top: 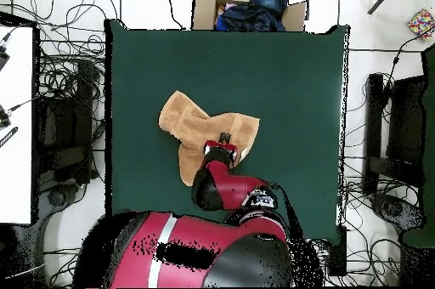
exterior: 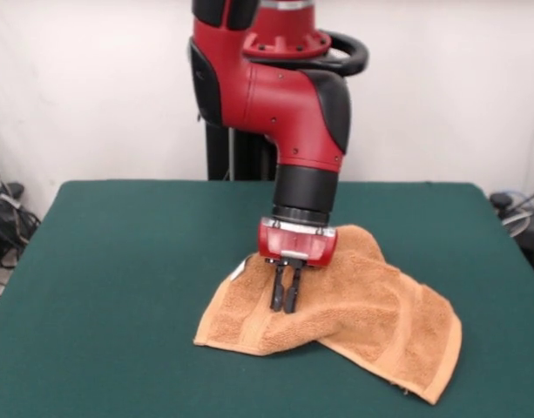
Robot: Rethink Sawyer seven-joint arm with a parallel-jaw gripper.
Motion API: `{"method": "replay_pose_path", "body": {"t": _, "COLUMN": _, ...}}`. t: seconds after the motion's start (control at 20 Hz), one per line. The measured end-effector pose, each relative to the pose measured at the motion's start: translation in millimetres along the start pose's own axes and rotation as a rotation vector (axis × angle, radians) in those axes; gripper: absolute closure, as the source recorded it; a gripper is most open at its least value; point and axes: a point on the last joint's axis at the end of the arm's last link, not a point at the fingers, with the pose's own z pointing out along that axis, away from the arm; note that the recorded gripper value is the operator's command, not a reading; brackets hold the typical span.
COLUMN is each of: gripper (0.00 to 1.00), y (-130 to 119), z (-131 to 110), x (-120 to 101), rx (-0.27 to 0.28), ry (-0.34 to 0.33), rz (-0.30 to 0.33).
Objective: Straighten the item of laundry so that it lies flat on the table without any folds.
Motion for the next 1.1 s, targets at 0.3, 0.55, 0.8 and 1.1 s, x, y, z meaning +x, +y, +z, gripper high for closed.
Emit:
{"method": "replay_pose_path", "body": {"t": 0.3, "gripper": 0.00, "y": -7.5, "z": 5.1, "x": 2.2, "rx": 0.001, "ry": -0.027, "rz": 0.011}}
{"method": "replay_pose_path", "body": {"t": 0.55, "gripper": 0.00, "y": -21.8, "z": 4.8, "x": 1.2, "rx": 0.032, "ry": -0.027, "rz": 0.017}}
{"method": "replay_pose_path", "body": {"t": 0.8, "gripper": 0.00, "y": -20.4, "z": 5.2, "x": 1.1, "rx": 0.044, "ry": -0.027, "rz": 0.019}}
{"method": "replay_pose_path", "body": {"t": 1.1, "gripper": 0.00, "y": -19.5, "z": 6.8, "x": 1.3, "rx": 0.053, "ry": -0.029, "rz": 0.016}}
